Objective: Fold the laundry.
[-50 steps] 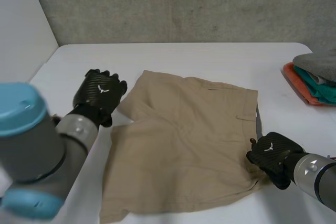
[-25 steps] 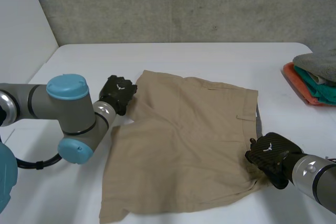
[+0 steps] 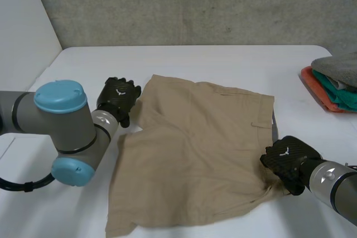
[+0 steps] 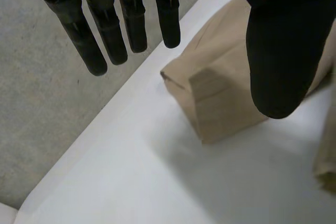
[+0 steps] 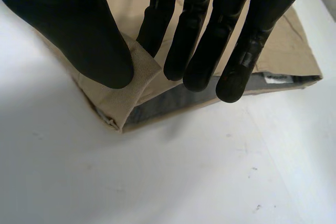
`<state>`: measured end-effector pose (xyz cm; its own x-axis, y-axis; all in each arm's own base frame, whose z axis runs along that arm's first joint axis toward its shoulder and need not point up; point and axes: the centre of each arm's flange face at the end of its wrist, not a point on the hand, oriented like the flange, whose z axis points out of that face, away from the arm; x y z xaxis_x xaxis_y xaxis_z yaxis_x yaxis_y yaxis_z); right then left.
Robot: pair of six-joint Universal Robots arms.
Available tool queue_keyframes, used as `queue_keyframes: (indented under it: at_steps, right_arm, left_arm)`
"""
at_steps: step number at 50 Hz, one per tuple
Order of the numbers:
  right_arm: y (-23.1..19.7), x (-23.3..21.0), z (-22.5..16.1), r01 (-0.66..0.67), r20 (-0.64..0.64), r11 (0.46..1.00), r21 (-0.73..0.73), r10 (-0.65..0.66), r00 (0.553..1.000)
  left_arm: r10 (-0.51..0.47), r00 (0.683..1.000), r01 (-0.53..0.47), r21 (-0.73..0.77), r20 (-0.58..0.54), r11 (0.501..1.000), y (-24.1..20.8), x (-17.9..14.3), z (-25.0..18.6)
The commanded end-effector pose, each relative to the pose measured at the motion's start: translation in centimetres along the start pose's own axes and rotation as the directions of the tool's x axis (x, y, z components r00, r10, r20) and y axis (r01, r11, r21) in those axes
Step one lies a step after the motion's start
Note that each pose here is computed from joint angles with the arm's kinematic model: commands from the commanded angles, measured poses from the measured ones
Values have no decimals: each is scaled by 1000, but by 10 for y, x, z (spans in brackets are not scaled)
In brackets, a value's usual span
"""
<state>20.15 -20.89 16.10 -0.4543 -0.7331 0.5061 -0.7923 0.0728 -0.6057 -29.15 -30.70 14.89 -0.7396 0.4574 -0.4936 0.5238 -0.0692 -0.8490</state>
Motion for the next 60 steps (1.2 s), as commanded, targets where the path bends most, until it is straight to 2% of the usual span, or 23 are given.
queue_keyframes:
  at_steps: [1, 10, 14, 18, 25, 35, 42, 50, 60]
  right_arm:
    - [-4, 6, 3, -41, -28, 999, 25, 42, 999]
    - [-6, 13, 9, -99, -76, 992, 74, 105, 992]
    - [-6, 13, 10, -112, -77, 991, 75, 117, 990]
    - [-6, 13, 10, -112, -76, 991, 76, 118, 990]
    - [-5, 12, 12, -115, -74, 991, 74, 120, 990]
    - [-5, 12, 12, -116, -75, 990, 75, 121, 990]
    - [-5, 14, 13, -112, -86, 990, 85, 120, 989]
    - [-5, 13, 12, -114, -83, 990, 82, 121, 989]
    - [-3, 8, 4, -114, -48, 993, 34, 116, 992]
  left_arm:
    - [-54, 998, 53, -20, -39, 998, -20, -1, -56]
    - [-161, 980, 158, -35, -115, 987, -40, 9, -137]
    - [-200, 961, 177, -133, -189, 975, -36, 21, -172]
    - [-237, 947, 183, -243, -218, 953, -24, 29, -186]
    - [-260, 937, 176, -330, -232, 927, -1, 41, -186]
    - [-258, 935, 154, -376, -244, 914, 15, 52, -183]
    - [-246, 934, 140, -366, -260, 920, 14, 58, -186]
    - [-217, 952, 132, -350, -216, 928, 13, 57, -187]
    - [-167, 954, 90, -295, -251, 951, -4, 56, -206]
